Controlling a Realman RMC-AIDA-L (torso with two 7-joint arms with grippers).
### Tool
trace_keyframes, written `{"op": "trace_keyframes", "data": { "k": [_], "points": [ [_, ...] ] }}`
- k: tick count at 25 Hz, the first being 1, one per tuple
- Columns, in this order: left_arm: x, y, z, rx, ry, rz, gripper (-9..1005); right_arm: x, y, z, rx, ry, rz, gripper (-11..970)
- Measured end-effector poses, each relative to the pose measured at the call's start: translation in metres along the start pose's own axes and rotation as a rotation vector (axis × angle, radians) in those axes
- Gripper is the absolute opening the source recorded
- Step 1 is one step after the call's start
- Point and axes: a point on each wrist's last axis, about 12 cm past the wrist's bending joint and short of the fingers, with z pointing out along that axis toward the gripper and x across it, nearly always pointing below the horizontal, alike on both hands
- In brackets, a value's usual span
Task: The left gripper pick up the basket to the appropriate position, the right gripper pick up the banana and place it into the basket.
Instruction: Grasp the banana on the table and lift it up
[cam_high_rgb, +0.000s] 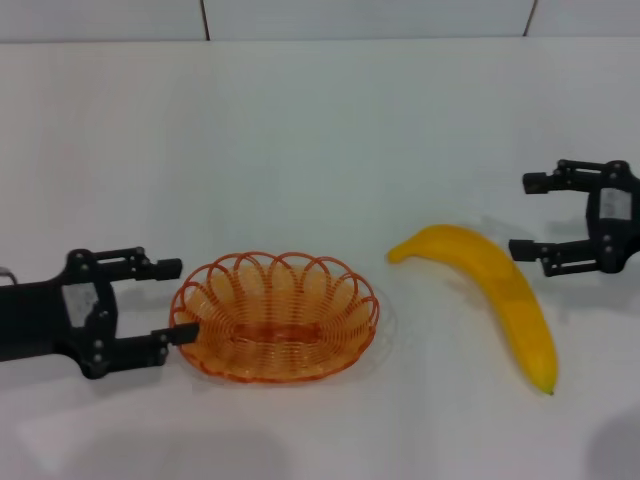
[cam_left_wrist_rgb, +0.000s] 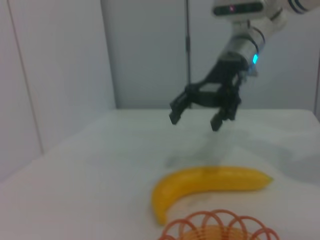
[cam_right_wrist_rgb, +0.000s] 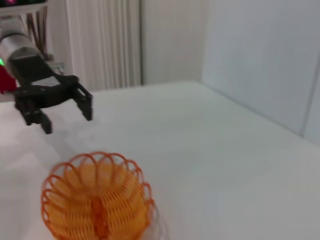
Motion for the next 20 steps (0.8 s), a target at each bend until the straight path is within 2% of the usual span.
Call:
{"op": "trace_keyframes", "data": {
  "k": [4, 8, 12, 16, 20],
  "points": [
    [0.006, 0.001, 0.009, 0.057, 0.060, -0.019, 680, -0.016, -0.007, -0.007, -0.003, 0.143, 0.072, 891],
    [0.014, -0.001, 0.012, 0.047, 0.084, -0.050, 679, -0.041, -0.008, -0.008, -0.042, 0.274, 0.107, 890],
    [0.016, -0.002, 0.011, 0.043, 0.089, -0.058, 678, -0.073, -0.001, -0.015, -0.086, 0.375, 0.083, 890],
    [0.017, -0.002, 0.010, 0.039, 0.091, -0.063, 679, -0.104, 0.003, -0.023, -0.027, 0.435, 0.027, 891],
    [0.019, -0.003, 0.002, -0.001, 0.076, -0.084, 679, -0.115, 0.004, -0.021, 0.009, 0.482, 0.033, 890]
  ]
}}
